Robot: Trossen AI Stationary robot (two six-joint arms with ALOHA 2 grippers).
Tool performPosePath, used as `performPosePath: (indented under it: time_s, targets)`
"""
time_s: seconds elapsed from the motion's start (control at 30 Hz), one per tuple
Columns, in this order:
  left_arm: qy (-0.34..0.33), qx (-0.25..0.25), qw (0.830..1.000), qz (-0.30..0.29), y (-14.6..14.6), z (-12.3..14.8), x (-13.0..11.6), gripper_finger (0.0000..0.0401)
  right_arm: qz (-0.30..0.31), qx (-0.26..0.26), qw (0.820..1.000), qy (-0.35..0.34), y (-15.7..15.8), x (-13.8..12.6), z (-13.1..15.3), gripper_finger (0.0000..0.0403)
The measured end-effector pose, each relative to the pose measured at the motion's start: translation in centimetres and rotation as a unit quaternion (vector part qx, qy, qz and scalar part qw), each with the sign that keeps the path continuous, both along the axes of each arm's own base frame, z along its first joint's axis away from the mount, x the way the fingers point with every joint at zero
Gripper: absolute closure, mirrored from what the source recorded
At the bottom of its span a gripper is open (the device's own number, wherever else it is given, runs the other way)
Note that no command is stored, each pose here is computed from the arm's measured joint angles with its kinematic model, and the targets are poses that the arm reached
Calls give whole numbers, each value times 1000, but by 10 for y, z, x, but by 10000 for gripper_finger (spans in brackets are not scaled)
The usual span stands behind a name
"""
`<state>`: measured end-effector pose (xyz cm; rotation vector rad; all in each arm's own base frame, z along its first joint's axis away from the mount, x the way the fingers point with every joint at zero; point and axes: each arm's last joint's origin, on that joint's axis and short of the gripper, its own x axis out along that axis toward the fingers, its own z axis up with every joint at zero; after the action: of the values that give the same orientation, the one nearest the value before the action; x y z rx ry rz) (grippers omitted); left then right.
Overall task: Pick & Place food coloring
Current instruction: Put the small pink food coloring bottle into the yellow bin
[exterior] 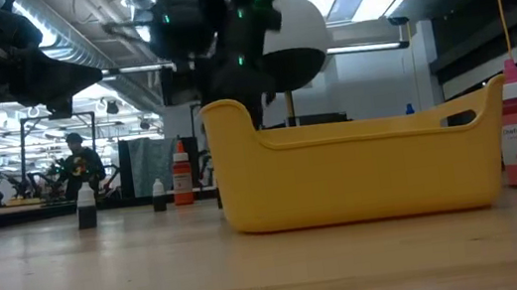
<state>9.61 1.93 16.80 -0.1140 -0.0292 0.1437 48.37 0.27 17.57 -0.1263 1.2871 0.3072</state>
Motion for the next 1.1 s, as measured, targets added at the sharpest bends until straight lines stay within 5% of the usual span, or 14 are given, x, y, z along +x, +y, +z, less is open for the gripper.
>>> performPosePath:
  time_s: [0.23, 0.5, 0.9, 1.1]
  targets:
    - [0, 0, 1000, 0, 0, 0, 0, 389, 50, -65, 995, -62, 50, -3, 59, 334]
    - [1, 0, 1000, 0, 0, 0, 0, 389, 79, -60, 988, -119, 79, -11, 115, 341]
    - [0, 0, 1000, 0, 0, 0, 0, 392, 70, -68, 995, -14, 149, -58, 116, 340]
    - [1, 0, 1000, 0, 0, 0, 0, 388, 79, -75, 994, 25, 176, -68, 85, 335]
